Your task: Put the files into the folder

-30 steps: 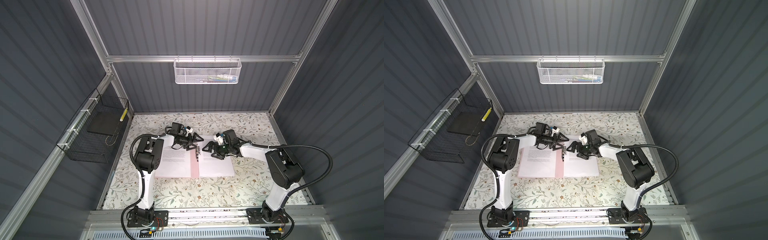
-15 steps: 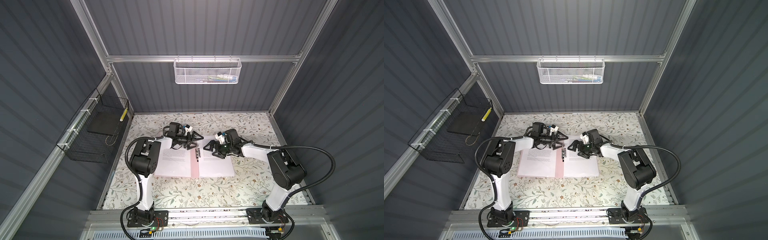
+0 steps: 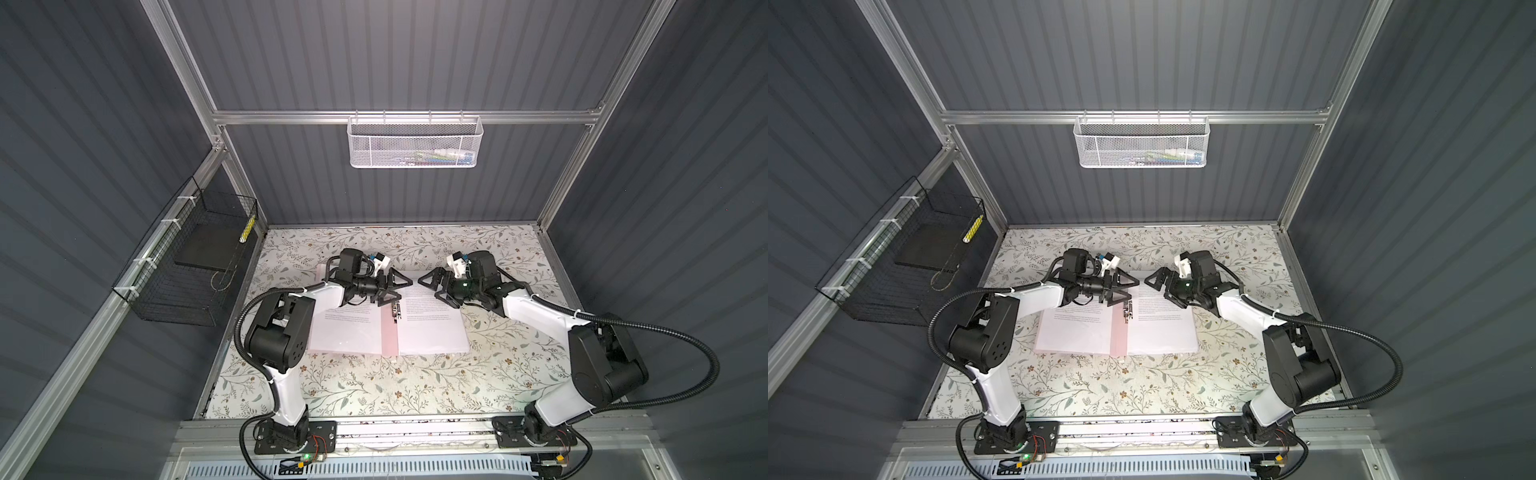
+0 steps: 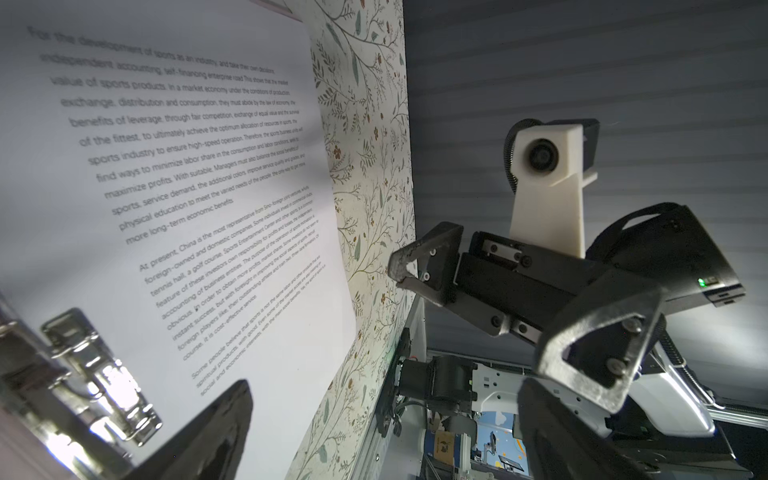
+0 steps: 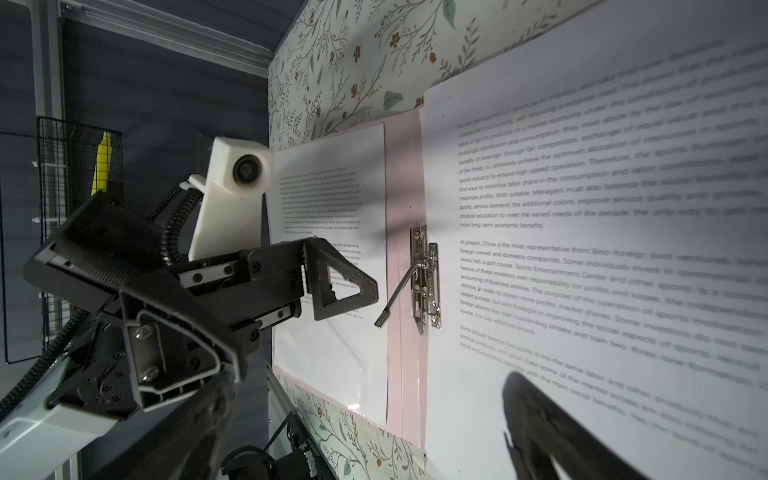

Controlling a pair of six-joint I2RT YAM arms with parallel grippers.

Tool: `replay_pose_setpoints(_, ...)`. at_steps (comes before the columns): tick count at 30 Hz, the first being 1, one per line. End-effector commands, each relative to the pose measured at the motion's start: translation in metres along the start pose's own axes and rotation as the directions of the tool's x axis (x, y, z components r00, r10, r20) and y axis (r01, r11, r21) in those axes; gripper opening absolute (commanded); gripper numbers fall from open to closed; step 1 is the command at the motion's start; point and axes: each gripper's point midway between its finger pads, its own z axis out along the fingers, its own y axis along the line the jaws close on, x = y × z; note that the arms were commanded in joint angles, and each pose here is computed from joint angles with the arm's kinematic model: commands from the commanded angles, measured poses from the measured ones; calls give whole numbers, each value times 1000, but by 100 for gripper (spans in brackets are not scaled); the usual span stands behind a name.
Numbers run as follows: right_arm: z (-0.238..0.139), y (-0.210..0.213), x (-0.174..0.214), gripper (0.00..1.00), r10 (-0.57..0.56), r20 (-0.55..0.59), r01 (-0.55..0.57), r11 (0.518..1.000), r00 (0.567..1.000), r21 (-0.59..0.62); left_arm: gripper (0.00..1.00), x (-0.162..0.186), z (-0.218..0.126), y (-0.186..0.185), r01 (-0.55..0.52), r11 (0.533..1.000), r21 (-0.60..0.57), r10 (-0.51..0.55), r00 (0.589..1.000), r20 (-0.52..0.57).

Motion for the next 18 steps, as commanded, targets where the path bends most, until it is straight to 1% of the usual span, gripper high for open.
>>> replay_pose_setpoints(1, 5, -10, 7, 99, 127, -27, -128, 991, 991, -29, 100, -13, -24, -45, -102, 991, -86, 108, 992, 68)
replay_pose_setpoints(2, 5, -9, 9, 99, 147, -30, -148, 988, 989, -48, 100, -14, -35, -45, -113, 976, -185, 130, 988, 82)
replay_pose_setpoints(3, 5, -9, 13, 99, 173, -25, -174, 984, 985, -50, 100, -11, -51, -39, -104, 944, -314, 140, 986, 94)
replay_pose_setpoints(4, 3, -13, 17, 99, 210, -10, -210, 977, 978, -28, 100, -5, -68, -30, -77, 898, -434, 137, 985, 109)
replay_pose_setpoints(5, 2, -16, 22, 98, 240, 9, -240, 971, 971, -5, 100, 3, -84, -19, -48, 850, -524, 130, 984, 122)
replay_pose_setpoints(7, 0, -18, 33, 88, 303, 58, -305, 952, 951, 30, 100, 25, -130, 1, 17, 723, -690, 145, 974, 175)
replay_pose_setpoints(8, 2, -14, 39, 83, 316, 64, -319, 947, 947, 36, 100, 37, -147, 7, 36, 672, -740, 156, 970, 189)
replay_pose_setpoints(9, 6, -8, 48, 78, 335, 65, -338, 940, 940, 49, 100, 49, -170, 13, 69, 610, -790, 170, 962, 215)
replay_pose_setpoints(10, 10, -5, 55, 73, 361, 68, -366, 928, 930, 67, 100, 61, -190, 16, 101, 566, -818, 172, 956, 237)
replay_pose_setpoints(11, 14, -2, 61, 69, 378, 56, -382, 921, 924, 75, 100, 70, -203, 16, 119, 546, -829, 175, 952, 251)
replay_pose_setpoints(12, 21, 0, 62, 66, 383, 79, -389, 917, 920, 85, 100, 77, -215, 14, 134, 535, -834, 186, 944, 271)
replay_pose_setpoints(13, 26, 1, 66, 64, 398, 75, -404, 910, 914, 97, 100, 84, -224, 13, 142, 528, -837, 191, 941, 280)
replay_pose_setpoints(15, 40, 4, 71, 55, 440, 64, -444, 891, 896, 89, 100, 93, -233, 16, 149, 512, -846, 185, 943, 278)
replay_pose_setpoints(16, 47, 4, 74, 50, 462, 55, -465, 881, 885, 85, 100, 97, -236, 22, 159, 502, -850, 165, 947, 275)
replay_pose_setpoints(17, 55, 2, 77, 46, 490, 46, -492, 866, 871, 86, 100, 99, -236, 29, 167, 503, -848, 143, 952, 272)
replay_pose_setpoints(18, 62, 1, 80, 45, 508, 38, -510, 856, 860, 89, 100, 100, -234, 35, 178, 520, -835, 120, 953, 278)
